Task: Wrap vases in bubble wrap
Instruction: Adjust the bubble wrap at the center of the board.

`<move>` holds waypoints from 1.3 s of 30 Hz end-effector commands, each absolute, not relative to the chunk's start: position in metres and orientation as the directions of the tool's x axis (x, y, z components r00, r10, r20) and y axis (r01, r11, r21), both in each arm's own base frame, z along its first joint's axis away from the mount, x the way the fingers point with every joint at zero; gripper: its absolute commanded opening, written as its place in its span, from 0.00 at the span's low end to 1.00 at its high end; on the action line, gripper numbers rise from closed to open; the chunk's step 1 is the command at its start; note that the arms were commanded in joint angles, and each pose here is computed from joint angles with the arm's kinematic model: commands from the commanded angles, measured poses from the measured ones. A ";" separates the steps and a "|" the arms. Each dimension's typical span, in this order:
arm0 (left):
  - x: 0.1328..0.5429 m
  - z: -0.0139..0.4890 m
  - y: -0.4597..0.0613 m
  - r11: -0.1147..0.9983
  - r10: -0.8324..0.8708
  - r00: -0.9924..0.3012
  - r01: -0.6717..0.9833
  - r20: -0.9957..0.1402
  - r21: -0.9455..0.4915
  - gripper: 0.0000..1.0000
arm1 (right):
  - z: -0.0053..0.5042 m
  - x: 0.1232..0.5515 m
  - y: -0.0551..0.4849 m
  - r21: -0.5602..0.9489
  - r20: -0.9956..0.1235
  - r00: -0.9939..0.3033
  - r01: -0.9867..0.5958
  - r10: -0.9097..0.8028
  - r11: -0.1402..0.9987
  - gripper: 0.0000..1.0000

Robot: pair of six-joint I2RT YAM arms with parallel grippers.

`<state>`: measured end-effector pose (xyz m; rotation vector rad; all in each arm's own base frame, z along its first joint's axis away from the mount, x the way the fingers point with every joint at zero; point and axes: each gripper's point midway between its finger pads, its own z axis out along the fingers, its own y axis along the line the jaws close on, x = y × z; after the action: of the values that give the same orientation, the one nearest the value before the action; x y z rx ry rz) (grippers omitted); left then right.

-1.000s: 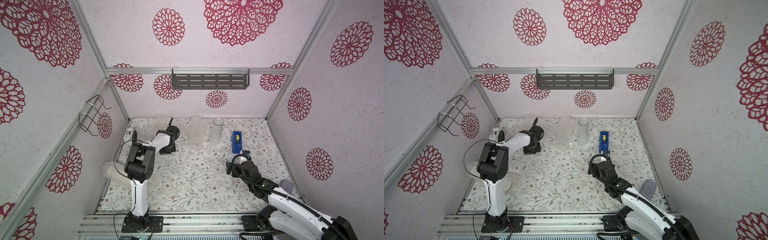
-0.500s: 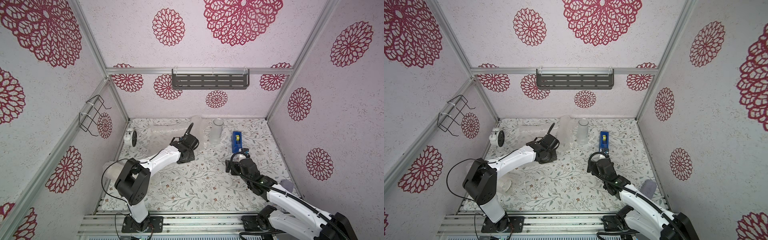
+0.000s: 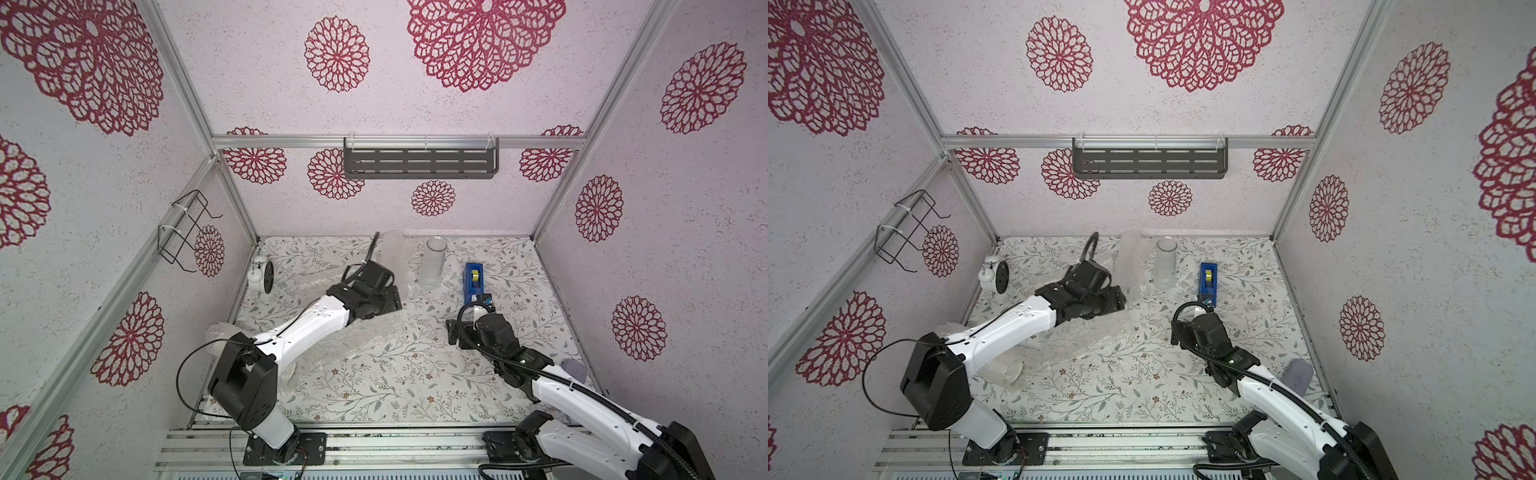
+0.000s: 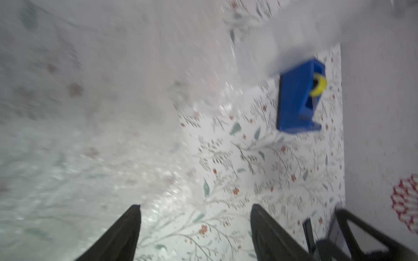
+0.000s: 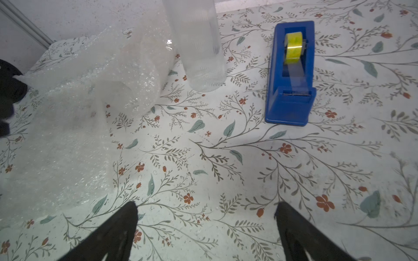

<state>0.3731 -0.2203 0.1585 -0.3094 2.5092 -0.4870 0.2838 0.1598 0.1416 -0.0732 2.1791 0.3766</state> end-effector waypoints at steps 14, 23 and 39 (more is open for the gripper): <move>0.500 0.059 -0.086 0.866 -0.478 -0.785 -0.345 -0.394 -0.363 0.76 | 0.128 0.288 0.361 0.261 -0.738 -0.636 -0.580 -0.228 0.772 0.90; 0.548 0.047 -0.062 0.836 -0.537 -0.739 -0.403 -0.406 -0.372 0.76 | 0.059 0.300 0.383 0.228 -0.612 -0.727 -0.538 -0.310 0.812 0.89; 0.518 0.010 -0.042 0.820 -0.572 -0.739 -0.514 -0.356 -0.251 0.75 | 0.032 0.254 0.332 0.258 -0.572 -0.770 -0.495 -0.282 0.830 0.82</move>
<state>0.5531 -0.0474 0.0247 -0.7624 2.5020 -0.3105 0.2709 0.3456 0.0355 -0.5979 2.4359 0.5332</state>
